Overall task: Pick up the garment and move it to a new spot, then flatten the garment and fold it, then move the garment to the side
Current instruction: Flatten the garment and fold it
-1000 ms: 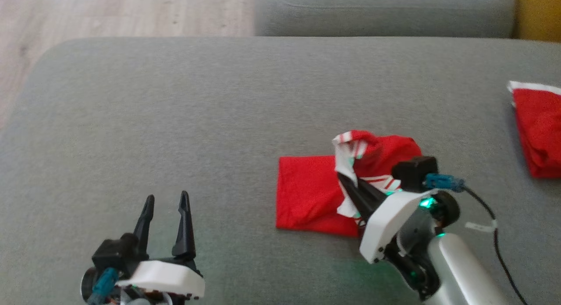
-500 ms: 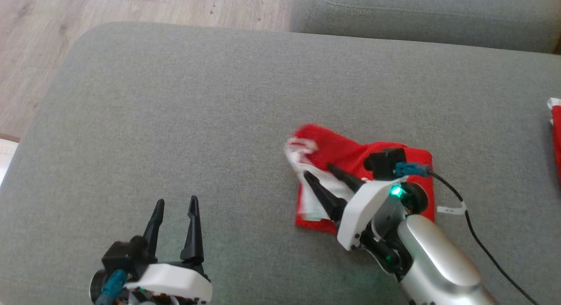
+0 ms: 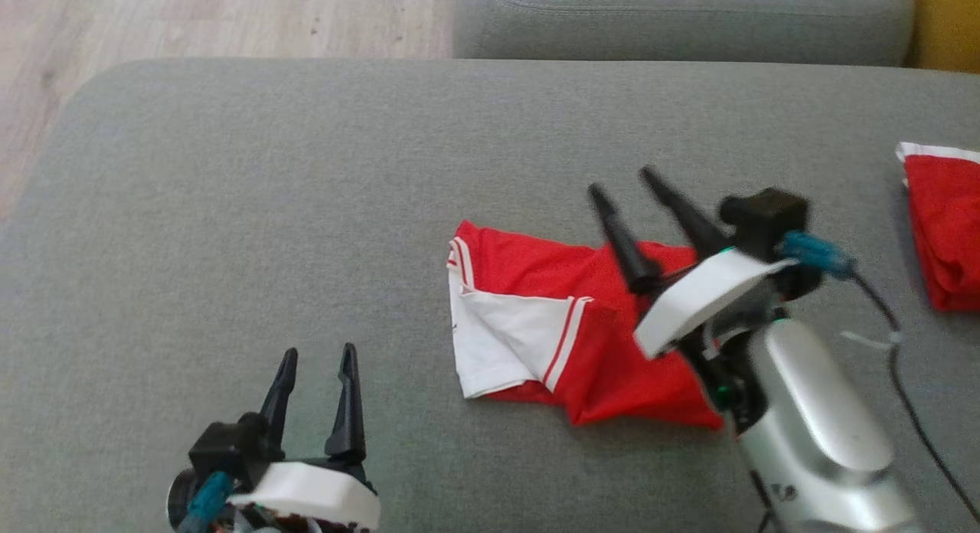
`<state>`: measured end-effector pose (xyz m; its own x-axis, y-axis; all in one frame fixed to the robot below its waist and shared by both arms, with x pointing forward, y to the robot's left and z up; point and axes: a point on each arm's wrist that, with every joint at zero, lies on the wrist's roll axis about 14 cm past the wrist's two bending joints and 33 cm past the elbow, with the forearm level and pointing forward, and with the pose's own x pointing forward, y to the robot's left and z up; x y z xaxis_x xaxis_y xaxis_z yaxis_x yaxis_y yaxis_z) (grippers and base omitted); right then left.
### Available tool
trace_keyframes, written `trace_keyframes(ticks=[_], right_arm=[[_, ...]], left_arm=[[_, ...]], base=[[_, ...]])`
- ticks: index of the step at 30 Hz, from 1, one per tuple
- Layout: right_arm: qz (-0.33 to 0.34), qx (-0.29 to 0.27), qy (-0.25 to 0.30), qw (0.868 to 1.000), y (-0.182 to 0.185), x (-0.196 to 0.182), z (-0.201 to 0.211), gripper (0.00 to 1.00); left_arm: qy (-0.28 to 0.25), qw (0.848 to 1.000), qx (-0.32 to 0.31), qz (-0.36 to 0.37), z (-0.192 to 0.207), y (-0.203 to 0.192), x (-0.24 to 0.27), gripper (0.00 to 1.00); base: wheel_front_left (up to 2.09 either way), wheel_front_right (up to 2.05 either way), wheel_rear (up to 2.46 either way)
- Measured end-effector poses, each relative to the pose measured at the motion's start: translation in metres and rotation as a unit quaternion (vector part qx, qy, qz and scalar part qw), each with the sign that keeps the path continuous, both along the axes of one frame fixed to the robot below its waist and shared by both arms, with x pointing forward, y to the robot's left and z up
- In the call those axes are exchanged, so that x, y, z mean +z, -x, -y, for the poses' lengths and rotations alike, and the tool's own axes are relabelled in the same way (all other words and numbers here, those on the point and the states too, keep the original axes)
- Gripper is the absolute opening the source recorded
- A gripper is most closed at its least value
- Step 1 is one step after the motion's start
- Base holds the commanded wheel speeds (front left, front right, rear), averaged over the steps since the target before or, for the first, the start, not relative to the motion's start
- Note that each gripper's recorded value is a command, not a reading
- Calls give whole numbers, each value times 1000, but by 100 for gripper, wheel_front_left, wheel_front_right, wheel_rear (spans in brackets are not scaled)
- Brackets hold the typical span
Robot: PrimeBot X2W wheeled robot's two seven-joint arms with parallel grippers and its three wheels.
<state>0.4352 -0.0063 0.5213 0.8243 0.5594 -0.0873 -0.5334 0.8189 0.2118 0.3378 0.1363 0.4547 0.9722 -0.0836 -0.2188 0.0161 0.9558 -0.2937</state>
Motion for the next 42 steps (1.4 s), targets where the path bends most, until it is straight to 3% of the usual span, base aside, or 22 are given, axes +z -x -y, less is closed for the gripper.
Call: trace_keyframes(ticks=[5, 11, 13, 14, 16, 24, 31, 36, 39, 42], right_arm=[[26, -57, 11, 998, -8, 9, 37, 100], [5, -101, 50, 994, 5, -20, 70, 100], [-7, -105, 64, 992, 12, -33, 74, 43], [-13, -105, 72, 992, 15, -41, 75, 22], [-32, -101, 85, 991, 21, -57, 74, 1], [-103, -11, 99, 990, 51, -110, 22, 0], [-81, 102, 98, 987, 65, -101, -47, 0], [-82, 183, 113, 973, 97, -107, -84, 0], [-83, 205, 114, 969, 109, -110, -91, 0], [-72, 195, 104, 973, 106, -105, -88, 35]], left_arm=[[3, 1000, -13, 5, 9, -6, 3, 100], [0, 1000, -19, 8, 13, -8, 4, 100], [0, 1000, -19, 9, 12, -9, 4, 100], [0, 1000, -18, 10, 11, -9, 5, 100], [-1, 1000, -14, 14, 9, -10, 7, 100], [-5, 1000, 16, 15, -10, -4, 9, 100], [-10, 999, 48, 20, -28, 5, 12, 100], [-11, 998, 61, 23, -35, 10, 14, 100], [-10, 998, 62, 24, -35, 10, 14, 100], [-10, 998, 60, 28, -33, 9, 15, 100]], base=[[0, 0, 0], [0, 0, 0], [0, 0, 0], [0, 0, 0], [0, 0, 0], [0, 0, 0], [0, 0, 0], [0, 0, 0], [0, 0, 0], [0, 0, 0]])
